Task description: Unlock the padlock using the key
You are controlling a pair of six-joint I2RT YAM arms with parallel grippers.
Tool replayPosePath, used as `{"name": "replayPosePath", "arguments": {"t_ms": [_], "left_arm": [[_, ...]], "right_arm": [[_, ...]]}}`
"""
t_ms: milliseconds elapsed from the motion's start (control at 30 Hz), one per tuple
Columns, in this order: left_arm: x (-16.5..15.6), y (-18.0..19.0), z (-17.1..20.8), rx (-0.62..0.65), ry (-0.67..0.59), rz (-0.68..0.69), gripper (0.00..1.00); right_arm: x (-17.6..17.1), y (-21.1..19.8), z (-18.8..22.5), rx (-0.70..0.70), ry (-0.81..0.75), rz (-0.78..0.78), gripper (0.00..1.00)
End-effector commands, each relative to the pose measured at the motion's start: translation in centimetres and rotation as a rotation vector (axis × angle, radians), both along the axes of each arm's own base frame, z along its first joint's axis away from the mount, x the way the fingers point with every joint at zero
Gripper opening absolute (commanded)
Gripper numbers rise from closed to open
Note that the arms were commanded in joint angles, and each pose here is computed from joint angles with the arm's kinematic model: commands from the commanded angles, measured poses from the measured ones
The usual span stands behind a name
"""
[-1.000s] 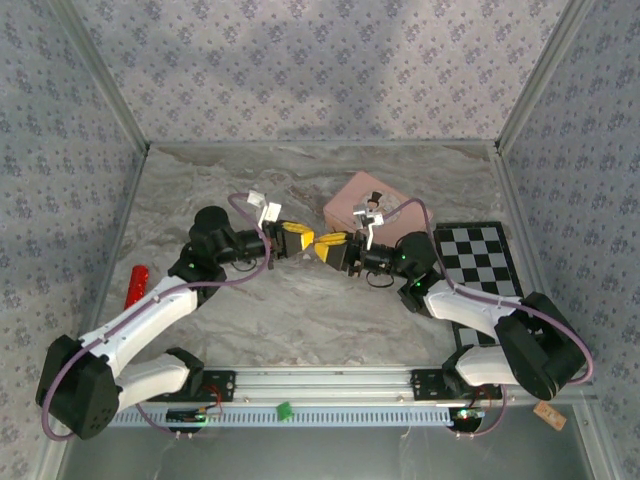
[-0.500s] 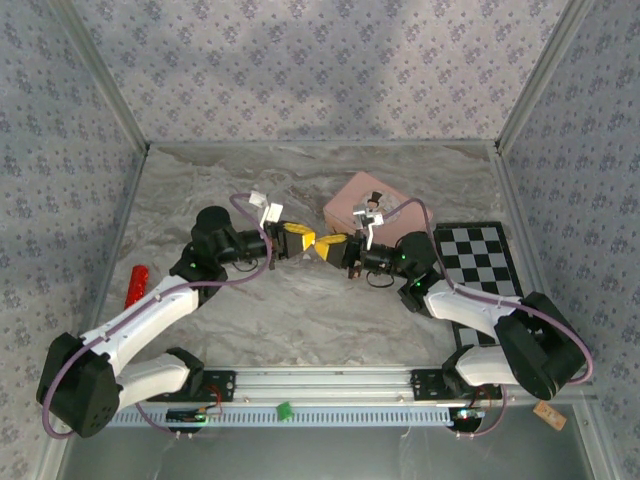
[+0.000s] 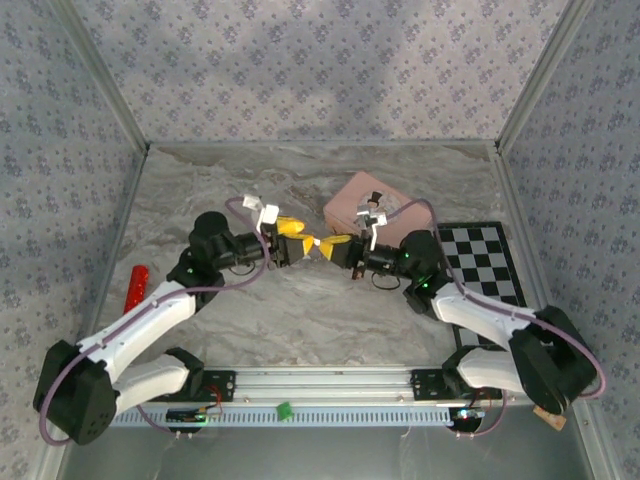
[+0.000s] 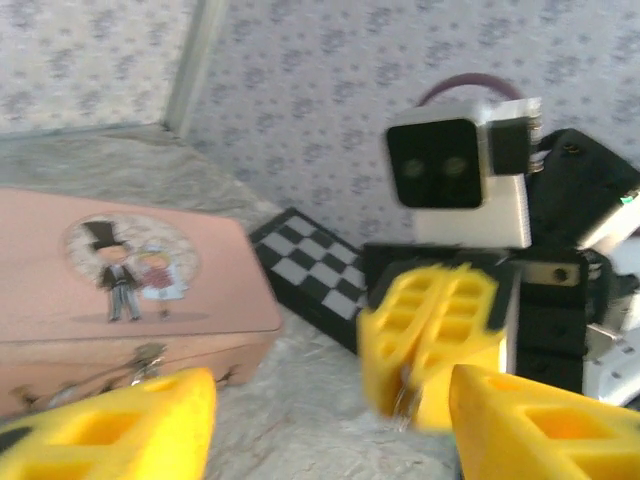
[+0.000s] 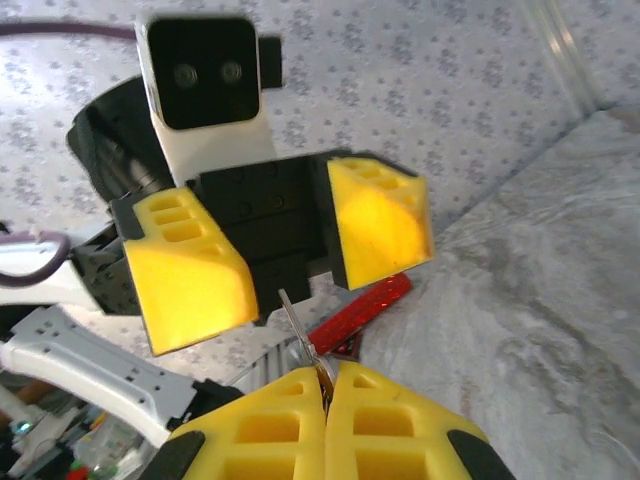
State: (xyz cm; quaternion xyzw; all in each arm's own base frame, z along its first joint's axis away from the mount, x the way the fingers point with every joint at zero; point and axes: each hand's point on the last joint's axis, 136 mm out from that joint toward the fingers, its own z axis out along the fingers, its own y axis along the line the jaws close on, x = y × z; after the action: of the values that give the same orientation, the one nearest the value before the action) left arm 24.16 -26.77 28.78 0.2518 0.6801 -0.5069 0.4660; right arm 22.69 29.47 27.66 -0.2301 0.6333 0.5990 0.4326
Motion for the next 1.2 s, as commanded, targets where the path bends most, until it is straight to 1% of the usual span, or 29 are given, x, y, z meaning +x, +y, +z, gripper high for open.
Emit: {"name": "replayPosePath", "arguments": {"t_ms": [0,33,67,133,200,233,267,333,400,467,500,600,700,733,767,833,933,1067,1167], "left_arm": [[2.4,3.9,0.6,-0.005,-0.033,0.262,0.83],[3.2,5.1,0.2,0.006,-0.006,0.339,0.88],[4.1,6.4,-0.4,0.026,0.031,0.411,0.9],[5.8,8.5,-2.7,0.106,0.142,0.531,0.9],[7.2,10.6,-5.2,0.193,0.264,0.652,0.88],[7.8,11.8,-6.4,0.214,0.33,0.72,0.88],[8.2,12.3,-7.1,0.207,0.375,0.746,0.88],[9.0,12.3,-8.0,0.192,0.438,0.744,0.87],[9.7,11.7,-8.9,0.25,0.493,0.736,0.86],[10.7,10.5,-9.8,0.337,0.536,0.699,0.86],[11.2,9.4,-10.1,0.376,0.547,0.659,0.86],[12.6,5.3,-10.7,0.451,0.55,0.523,0.86],[13.7,0.9,-12.2,0.526,0.572,0.357,0.87],[14.0,-0.3,-12.7,0.563,0.584,0.323,0.86],[14.0,-1.1,-13.6,0.614,0.602,0.301,0.87],[13.6,-3.3,-14.5,0.705,0.586,0.244,0.88],[12.2,-6.4,-15.3,0.73,0.537,0.157,0.86],[11.4,-8.7,-16.9,0.732,0.529,0.101,0.78],[10.1,-10.7,-18.3,0.733,0.518,0.039,0.77]], "right_arm": [[1.5,-2.7,-3.2,-0.146,0.023,-0.155,0.0],[1.6,-3.4,-3.7,-0.173,0.029,-0.181,0.0],[1.8,-4.1,-4.2,-0.21,0.034,-0.216,0.0],[2.1,-5.8,-5.4,-0.303,0.058,-0.3,0.0],[2.3,-7.2,-6.1,-0.372,0.07,-0.367,0.0],[2.5,-7.9,-6.4,-0.401,0.08,-0.4,0.0],[2.7,-8.4,-6.7,-0.426,0.094,-0.422,0.0],[2.9,-9.5,-7.4,-0.485,0.131,-0.466,0.0],[2.9,-10.1,-7.8,-0.514,0.149,-0.492,0.0],[2.8,-10.6,-8.1,-0.523,0.165,-0.515,0.0],[2.7,-10.9,-8.1,-0.522,0.168,-0.522,0.0],[2.2,-11.3,-8.4,-0.52,0.172,-0.533,0.0],[1.8,-11.7,-8.5,-0.514,0.175,-0.545,0.0],[1.7,-11.9,-8.5,-0.51,0.176,-0.55,0.0],[1.5,-12.1,-8.5,-0.507,0.178,-0.558,0.0],[1.2,-12.5,-8.4,-0.501,0.177,-0.572,0.0],[0.7,-13.3,-8.2,-0.503,0.167,-0.598,0.0],[0.4,-13.8,-7.9,-0.499,0.157,-0.615,0.0],[0.5,-13.9,-8.3,-0.503,0.157,-0.619,0.0]]}}
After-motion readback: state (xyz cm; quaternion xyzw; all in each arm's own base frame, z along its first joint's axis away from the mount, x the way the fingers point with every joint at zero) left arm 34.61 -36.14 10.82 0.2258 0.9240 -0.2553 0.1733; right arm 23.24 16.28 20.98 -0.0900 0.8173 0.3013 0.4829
